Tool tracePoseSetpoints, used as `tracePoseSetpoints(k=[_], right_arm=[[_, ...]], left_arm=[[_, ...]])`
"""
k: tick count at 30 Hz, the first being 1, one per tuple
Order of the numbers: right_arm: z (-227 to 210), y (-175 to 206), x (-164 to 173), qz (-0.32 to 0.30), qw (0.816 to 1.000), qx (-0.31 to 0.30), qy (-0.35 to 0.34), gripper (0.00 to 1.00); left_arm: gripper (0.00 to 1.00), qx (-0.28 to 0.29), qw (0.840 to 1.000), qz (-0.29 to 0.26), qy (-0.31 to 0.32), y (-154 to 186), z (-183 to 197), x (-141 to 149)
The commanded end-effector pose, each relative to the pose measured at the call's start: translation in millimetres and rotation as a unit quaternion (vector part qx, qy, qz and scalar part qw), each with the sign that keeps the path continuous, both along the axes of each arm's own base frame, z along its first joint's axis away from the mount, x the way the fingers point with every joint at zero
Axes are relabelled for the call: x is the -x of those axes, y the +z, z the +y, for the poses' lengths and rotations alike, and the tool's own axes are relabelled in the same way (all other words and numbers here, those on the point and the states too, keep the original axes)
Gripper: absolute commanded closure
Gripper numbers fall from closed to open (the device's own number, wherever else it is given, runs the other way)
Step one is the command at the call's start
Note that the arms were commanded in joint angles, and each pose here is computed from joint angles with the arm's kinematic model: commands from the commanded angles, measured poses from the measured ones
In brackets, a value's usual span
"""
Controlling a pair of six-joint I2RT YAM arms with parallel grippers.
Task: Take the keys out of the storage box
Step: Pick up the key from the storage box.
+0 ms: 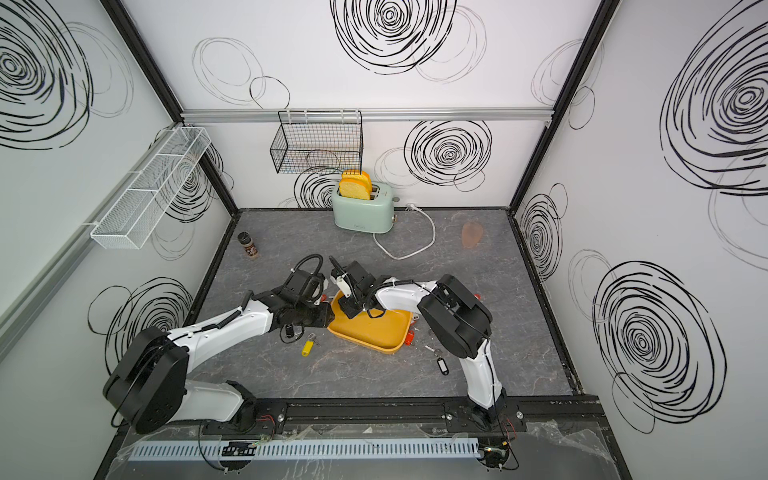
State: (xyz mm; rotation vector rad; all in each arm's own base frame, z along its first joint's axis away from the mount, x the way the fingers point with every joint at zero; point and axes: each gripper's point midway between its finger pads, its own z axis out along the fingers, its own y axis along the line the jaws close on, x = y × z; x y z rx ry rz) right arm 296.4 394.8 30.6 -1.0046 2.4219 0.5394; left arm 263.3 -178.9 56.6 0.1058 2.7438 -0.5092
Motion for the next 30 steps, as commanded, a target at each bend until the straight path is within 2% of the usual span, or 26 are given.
tracePoseSetpoints(k=[1, 7, 13, 21, 30], right_arm=[[1.7, -7.8, -0.7, -0.009, 1.0, 0.015, 0.006, 0.65], [-1.5, -10.7, 0.0, -0.015, 1.0, 0.025, 0.005, 0.84], [-0.2, 2.0, -1.2, -0.03, 0.999, 0.02, 0.005, 0.99], [-2.4, 43.1, -2.0, -0.054, 0.998, -0.01, -0.005, 1.0], [-13.3, 91.7, 3.1, -0.077, 0.996, -0.044, -0.021, 1.0]], left_arm=[[0.64, -0.003, 1.0, -0.006, -0.003, 2.6, -1.5, -2.2], [0.64, -0.003, 1.0, -0.007, -0.002, 3.2, -1.4, -2.3], [0.64, -0.001, 1.0, -0.011, 0.0, 6.2, -1.3, -3.4], [0.63, -0.003, 1.0, -0.02, 0.006, 12.2, 1.4, -4.8], [0.52, 0.004, 0.999, -0.039, 0.016, 29.8, 4.0, -9.8]])
